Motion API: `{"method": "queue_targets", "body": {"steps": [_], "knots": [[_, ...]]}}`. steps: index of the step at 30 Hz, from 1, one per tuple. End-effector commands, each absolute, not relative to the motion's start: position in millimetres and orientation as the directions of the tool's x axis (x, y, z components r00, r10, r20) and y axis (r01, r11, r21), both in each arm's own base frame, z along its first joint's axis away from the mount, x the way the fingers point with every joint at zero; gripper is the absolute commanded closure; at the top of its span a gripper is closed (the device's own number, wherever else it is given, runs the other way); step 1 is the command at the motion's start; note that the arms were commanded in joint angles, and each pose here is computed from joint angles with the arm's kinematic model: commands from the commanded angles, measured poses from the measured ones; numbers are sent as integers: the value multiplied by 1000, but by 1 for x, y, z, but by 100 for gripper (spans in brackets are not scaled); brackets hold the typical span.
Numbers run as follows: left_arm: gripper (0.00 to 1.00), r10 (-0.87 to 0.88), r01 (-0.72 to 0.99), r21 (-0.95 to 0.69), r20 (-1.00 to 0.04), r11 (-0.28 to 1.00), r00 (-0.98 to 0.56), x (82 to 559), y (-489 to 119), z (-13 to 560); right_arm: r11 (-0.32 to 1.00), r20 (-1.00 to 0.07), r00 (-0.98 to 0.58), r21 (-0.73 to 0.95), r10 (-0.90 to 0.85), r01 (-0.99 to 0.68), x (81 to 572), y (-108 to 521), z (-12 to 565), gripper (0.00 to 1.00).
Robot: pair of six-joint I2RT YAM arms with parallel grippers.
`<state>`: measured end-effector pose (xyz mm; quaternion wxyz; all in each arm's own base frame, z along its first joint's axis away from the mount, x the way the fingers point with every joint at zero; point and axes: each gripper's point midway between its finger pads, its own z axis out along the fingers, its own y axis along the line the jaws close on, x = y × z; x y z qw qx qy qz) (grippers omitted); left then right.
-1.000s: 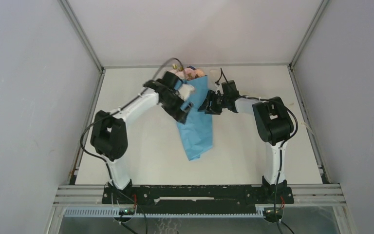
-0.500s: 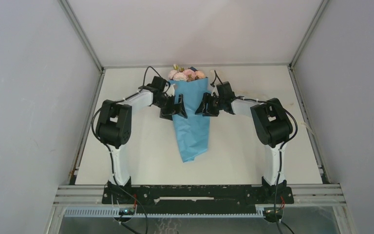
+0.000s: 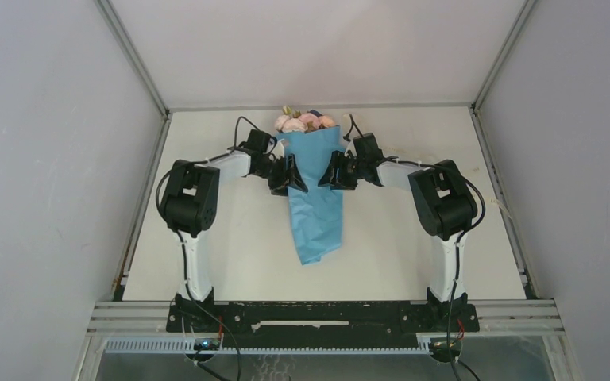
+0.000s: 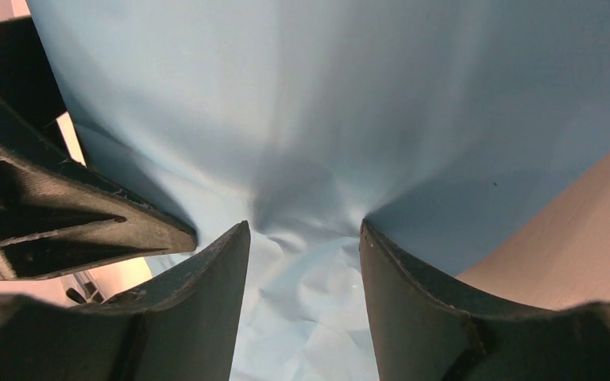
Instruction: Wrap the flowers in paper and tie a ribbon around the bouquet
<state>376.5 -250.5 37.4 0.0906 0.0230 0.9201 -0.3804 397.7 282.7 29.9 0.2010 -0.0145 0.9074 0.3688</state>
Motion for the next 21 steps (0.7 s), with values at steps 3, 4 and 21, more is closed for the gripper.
{"method": "queue_targets", "body": {"steps": [3,4,21], "knots": [[57,-26,66,-716,-117,695,-993,363,-260,13,718,-321,-941,680,109,-149,382,289,22,38],[64,-28,61,-717,-112,695,-993,363,-260,13,717,-325,-939,680,109,-152,382,288,24,38],[100,-85,-19,-756,-48,654,-995,357,-242,36,922,-623,-778,342,77,-183,450,137,111,36]]}}
